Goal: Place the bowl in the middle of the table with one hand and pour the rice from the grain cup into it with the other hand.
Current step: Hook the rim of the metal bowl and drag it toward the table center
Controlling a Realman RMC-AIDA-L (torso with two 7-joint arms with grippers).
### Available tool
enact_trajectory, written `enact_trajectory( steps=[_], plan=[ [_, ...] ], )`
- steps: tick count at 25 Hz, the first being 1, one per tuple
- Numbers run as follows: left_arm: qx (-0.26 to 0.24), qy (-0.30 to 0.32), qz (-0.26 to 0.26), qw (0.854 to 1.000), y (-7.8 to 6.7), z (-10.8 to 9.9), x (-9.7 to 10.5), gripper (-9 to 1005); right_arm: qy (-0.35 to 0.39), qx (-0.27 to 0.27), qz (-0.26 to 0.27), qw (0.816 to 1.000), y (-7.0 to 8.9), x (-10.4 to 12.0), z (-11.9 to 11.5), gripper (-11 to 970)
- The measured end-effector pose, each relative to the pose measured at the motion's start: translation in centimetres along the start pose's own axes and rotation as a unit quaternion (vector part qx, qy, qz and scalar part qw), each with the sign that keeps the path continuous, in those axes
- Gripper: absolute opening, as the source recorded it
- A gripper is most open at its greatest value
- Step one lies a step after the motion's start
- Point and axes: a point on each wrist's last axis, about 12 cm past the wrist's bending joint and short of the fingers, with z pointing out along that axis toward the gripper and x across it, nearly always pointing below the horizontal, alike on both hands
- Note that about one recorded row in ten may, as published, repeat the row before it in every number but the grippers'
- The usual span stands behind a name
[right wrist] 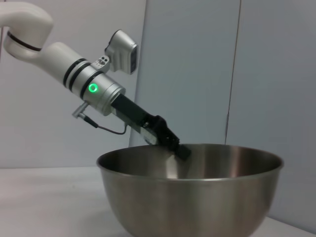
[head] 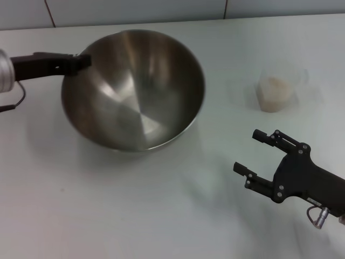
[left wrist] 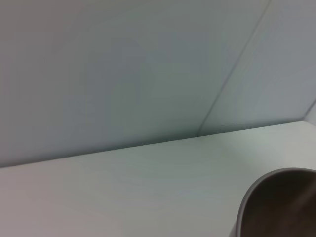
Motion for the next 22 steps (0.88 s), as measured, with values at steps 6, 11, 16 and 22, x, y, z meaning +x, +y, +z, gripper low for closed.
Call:
enact_trajectory(
  steps=[6, 11, 16, 22],
  plan=[
    [0.015, 0.002, 0.018, 1.0, -1.1, 1.2, -1.3, 48, -0.001, 0.0, 0.001, 1.0, 0.1, 0.0, 0.0, 679],
    [0.021, 0.005, 0.028, 0.999, -1.7, 2.0, -1.7, 50, -0.005, 0.0, 0.002, 1.0, 0.3, 0.0, 0.0, 677],
    [0.024, 0.019, 0.034, 0.999, -2.4, 3.6, -1.6, 51, -0.005, 0.001, 0.003, 1.0, 0.4, 0.0, -0.1, 675],
    [0.027, 0.023, 0.038, 0.999, -2.8, 4.4, -1.6, 53, -0.005, 0.001, 0.003, 1.0, 0.5, 0.0, -0.1, 673]
  ],
)
